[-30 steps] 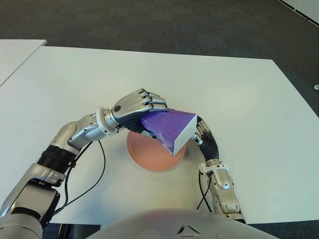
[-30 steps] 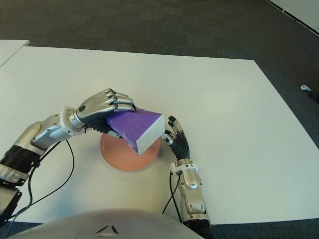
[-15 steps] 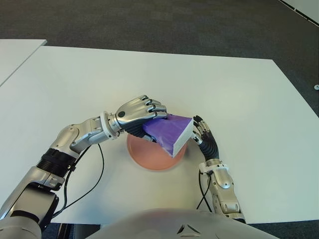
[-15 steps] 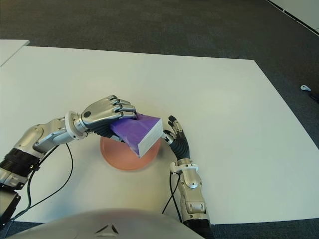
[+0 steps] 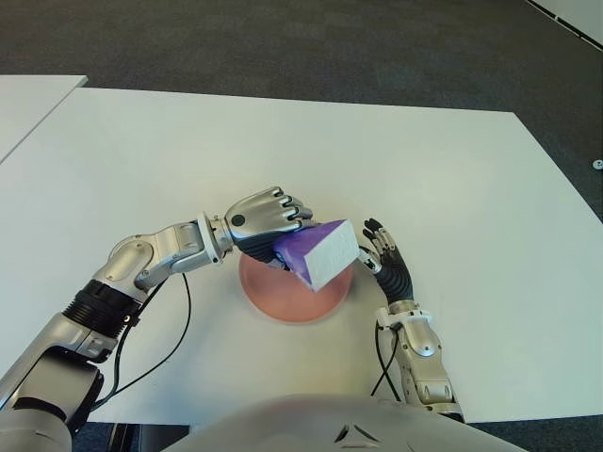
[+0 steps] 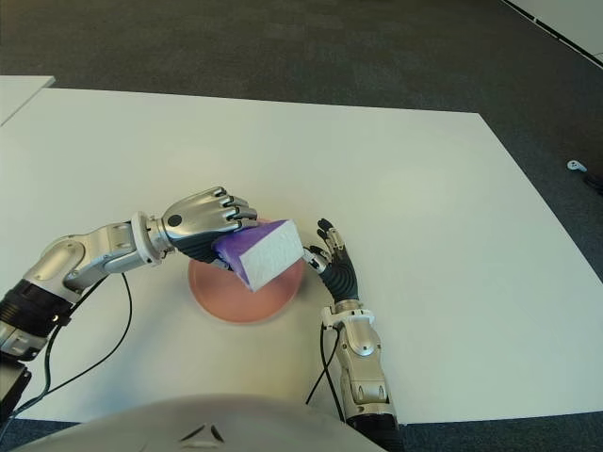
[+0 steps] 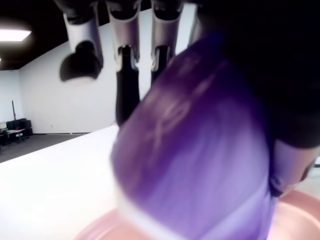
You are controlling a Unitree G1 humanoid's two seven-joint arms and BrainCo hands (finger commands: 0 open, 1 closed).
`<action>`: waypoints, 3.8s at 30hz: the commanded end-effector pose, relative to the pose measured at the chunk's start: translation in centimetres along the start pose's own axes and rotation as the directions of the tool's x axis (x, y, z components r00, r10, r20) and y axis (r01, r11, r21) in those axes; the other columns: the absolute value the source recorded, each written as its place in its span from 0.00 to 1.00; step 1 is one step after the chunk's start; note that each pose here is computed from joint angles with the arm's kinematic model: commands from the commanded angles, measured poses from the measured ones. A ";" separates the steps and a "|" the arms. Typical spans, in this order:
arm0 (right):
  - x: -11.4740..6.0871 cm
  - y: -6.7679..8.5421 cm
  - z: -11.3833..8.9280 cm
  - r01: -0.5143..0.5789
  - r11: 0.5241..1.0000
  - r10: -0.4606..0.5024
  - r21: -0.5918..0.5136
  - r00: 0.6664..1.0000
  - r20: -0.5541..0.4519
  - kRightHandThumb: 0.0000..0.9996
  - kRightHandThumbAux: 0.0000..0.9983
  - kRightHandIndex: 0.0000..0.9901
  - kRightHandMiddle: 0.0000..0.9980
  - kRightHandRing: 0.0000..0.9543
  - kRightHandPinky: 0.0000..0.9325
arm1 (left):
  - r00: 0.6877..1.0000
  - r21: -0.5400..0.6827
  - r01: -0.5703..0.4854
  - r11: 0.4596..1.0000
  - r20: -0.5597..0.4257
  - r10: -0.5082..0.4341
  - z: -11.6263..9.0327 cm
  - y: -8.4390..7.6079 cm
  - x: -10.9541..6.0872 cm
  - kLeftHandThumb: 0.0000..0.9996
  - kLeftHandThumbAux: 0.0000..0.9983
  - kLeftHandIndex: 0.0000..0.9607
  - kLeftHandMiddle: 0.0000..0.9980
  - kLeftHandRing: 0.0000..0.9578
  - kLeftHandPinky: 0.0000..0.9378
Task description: Put the tissue paper into the plate.
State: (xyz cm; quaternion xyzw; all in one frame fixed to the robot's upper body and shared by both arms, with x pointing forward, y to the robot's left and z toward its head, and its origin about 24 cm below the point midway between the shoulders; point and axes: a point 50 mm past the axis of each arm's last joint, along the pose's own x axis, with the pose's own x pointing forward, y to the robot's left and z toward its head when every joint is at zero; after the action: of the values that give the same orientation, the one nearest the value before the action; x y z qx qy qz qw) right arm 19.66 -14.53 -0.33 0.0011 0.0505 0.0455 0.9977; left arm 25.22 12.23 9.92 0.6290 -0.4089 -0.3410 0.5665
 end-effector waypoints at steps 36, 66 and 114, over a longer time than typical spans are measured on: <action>-2.9 -0.7 -5.9 -0.002 1.000 0.011 0.025 0.941 -0.337 0.00 0.54 0.00 0.00 0.00 0.00 | 0.995 0.170 0.091 0.981 -0.045 -0.084 0.2 -1.0 -0.7 0.70 0.70 0.44 0.62 0.61 0.58; -2.9 -1.1 -6.0 -0.004 1.000 0.008 0.014 0.939 -0.344 0.00 0.56 0.00 0.00 0.00 0.00 | 0.956 0.323 0.293 0.900 -0.086 -0.281 -0.1 1.9 -1.6 0.21 0.26 0.01 0.01 0.01 0.00; -2.8 -0.4 -5.8 -0.010 1.000 0.016 0.020 0.941 -0.337 0.00 0.54 0.00 0.00 0.00 0.00 | 0.863 -0.246 -0.460 0.853 -0.351 0.364 -5.6 5.0 -5.6 0.04 0.34 0.00 0.00 0.00 0.00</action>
State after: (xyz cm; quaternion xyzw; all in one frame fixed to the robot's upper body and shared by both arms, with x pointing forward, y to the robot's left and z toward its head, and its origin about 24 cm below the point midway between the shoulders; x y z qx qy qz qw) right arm 20.24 -14.86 -0.19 -0.0029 0.0447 0.0632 0.9970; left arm 26.82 16.59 15.94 0.6329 -0.3912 -0.2263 0.6286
